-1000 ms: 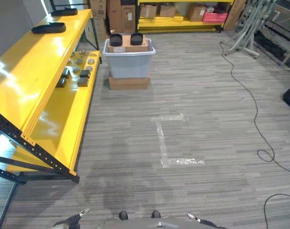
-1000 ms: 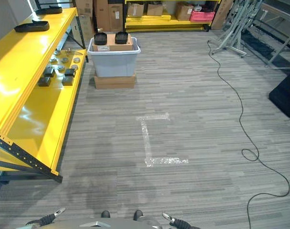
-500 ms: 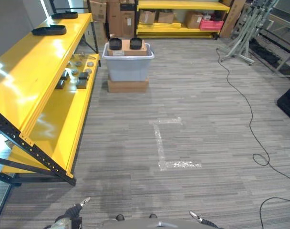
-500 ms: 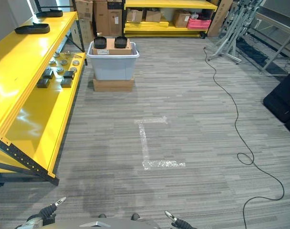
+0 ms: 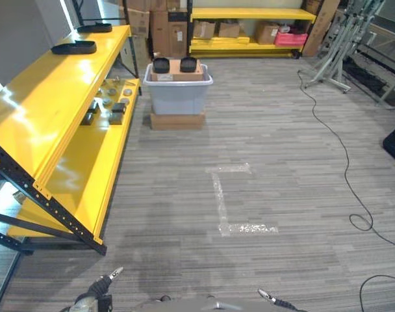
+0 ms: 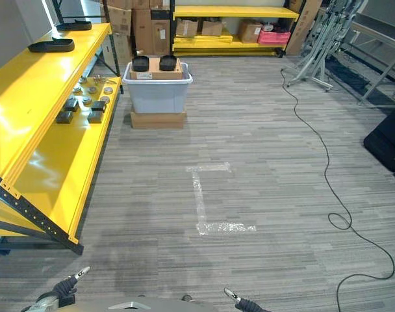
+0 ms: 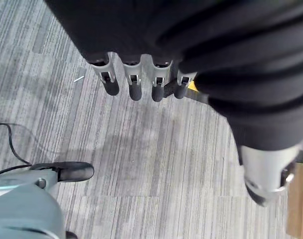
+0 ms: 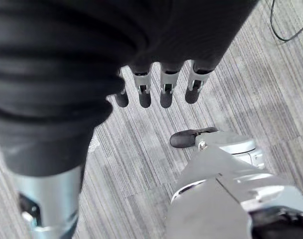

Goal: Move parts from the plastic box to the shelf.

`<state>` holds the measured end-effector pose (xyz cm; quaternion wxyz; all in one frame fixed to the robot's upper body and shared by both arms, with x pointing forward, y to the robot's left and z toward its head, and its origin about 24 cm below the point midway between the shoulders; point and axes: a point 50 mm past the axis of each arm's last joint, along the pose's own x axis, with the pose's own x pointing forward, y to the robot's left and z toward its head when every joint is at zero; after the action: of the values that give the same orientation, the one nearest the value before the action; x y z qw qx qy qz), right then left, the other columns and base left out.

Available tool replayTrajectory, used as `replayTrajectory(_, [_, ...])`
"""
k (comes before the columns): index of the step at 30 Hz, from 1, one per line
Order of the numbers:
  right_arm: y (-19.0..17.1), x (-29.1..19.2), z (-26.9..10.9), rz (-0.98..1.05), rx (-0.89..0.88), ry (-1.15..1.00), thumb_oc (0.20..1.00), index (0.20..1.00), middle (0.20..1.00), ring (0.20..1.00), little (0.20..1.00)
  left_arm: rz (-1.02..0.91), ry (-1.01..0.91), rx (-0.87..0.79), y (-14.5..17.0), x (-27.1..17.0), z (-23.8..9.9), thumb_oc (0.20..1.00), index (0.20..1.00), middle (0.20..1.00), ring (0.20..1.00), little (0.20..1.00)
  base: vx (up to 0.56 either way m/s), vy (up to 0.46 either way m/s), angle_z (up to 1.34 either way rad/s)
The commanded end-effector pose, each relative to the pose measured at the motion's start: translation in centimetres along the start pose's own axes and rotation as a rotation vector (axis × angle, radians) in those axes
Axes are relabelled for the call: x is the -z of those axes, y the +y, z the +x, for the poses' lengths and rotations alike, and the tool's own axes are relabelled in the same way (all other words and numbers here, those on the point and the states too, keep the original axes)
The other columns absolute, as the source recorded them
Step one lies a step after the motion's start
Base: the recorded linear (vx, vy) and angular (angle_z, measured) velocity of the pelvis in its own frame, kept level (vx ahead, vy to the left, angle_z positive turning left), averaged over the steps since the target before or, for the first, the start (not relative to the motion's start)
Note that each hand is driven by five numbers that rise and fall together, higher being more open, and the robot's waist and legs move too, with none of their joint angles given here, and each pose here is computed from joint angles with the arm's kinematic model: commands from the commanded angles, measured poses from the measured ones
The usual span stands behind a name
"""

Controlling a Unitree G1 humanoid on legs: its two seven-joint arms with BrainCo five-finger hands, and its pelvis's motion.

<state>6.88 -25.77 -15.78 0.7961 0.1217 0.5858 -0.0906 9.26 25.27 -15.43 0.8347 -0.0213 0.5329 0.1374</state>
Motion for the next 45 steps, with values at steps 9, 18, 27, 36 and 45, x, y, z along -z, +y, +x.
replayTrajectory(9, [0.8,-3.5,0.2,-0.103,-0.019,-0.144,1.0,1.0,1.0,1.0,1.0,0.023,-0.297,0.078,-1.6,-6.0,0.1,1.0,1.0,1.0,1.0,1.0,0.01,0.017,0.0])
replayTrajectory(18, [2.2,-9.9,-1.3,-0.141,-0.027,-0.535,1.0,1.0,1.0,1.0,1.0,0.045,-0.445,0.122,-2.8,-10.3,-0.6,1.0,1.0,1.0,1.0,1.0,0.0,0.065,-0.01])
replayTrajectory(27, [3.7,-12.1,-1.8,-0.227,-0.059,-0.618,1.0,1.0,1.0,1.0,1.0,0.074,-0.456,0.12,-2.2,-10.7,-0.7,1.0,1.0,1.0,1.0,1.0,0.05,0.09,-0.07])
replayTrajectory(36, [3.7,-11.3,-1.6,-0.237,-0.083,-0.592,1.0,1.0,1.0,1.0,1.0,0.109,-0.345,0.092,-1.1,-9.1,-0.2,1.0,1.0,1.0,1.0,1.0,0.2,-0.083,-0.13])
replayTrajectory(45, [2.9,-9.5,-1.0,-0.28,-0.061,-0.48,1.0,1.0,1.0,1.0,1.0,0.035,-0.149,0.047,-0.5,-4.3,0.4,1.0,1.0,1.0,1.0,1.0,0.32,-0.221,0.24])
